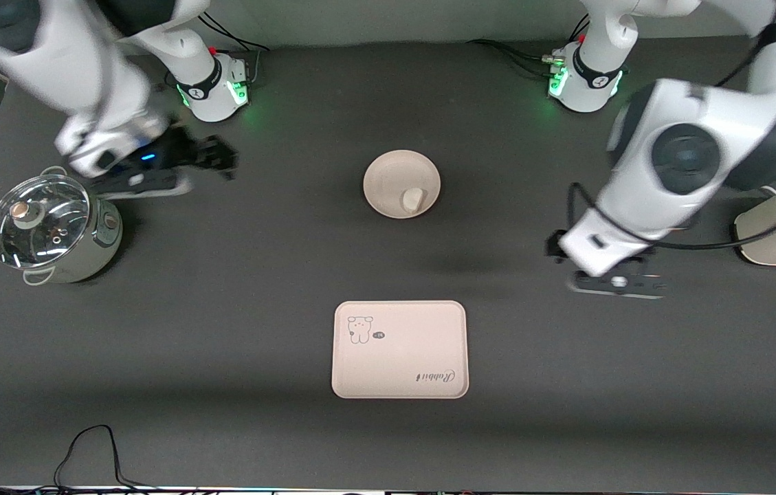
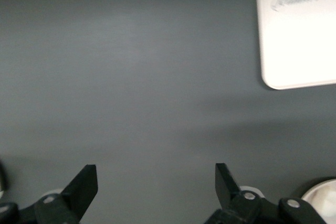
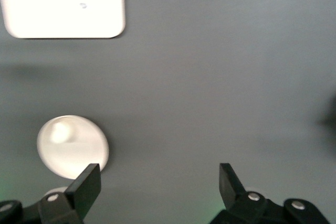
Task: Place bun in plate and plate on tray
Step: 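Withdraw the left gripper while the right gripper reaches toward the plate, then lower the right gripper to the plate rim and close on it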
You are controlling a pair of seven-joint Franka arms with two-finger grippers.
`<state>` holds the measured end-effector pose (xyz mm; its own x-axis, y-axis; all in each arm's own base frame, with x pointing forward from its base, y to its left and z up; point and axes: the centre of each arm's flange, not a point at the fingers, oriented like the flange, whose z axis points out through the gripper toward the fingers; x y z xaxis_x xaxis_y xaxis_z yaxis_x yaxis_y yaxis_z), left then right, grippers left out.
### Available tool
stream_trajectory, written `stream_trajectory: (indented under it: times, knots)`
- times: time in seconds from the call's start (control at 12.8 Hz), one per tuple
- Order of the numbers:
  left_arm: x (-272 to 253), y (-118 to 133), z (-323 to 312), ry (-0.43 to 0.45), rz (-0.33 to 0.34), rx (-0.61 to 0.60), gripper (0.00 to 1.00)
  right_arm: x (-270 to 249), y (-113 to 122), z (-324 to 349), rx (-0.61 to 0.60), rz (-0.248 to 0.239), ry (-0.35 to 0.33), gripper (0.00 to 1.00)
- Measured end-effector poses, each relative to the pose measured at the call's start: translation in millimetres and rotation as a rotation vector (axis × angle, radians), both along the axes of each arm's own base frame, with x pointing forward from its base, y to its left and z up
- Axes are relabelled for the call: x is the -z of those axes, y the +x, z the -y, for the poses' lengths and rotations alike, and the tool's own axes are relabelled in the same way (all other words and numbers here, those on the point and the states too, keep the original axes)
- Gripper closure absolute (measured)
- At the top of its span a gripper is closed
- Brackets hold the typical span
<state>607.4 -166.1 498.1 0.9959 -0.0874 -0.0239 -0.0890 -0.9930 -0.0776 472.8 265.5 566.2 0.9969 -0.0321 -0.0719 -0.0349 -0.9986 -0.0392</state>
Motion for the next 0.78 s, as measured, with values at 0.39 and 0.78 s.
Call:
stream_trajectory:
  times: [0.39, 0.78]
  knots:
    - [-67.9, -34.5, -74.4, -0.017, -0.063, -0.085, 0.0, 15.6, -115.4, -157.7, 0.06, 0.008, -0.01, 0.0]
    - [-48.6, -35.8, -94.7, -0.012, -0.099, -0.1, 0.0, 44.0, -148.2, -178.4, 0.057, 0.008, 0.018, 0.0]
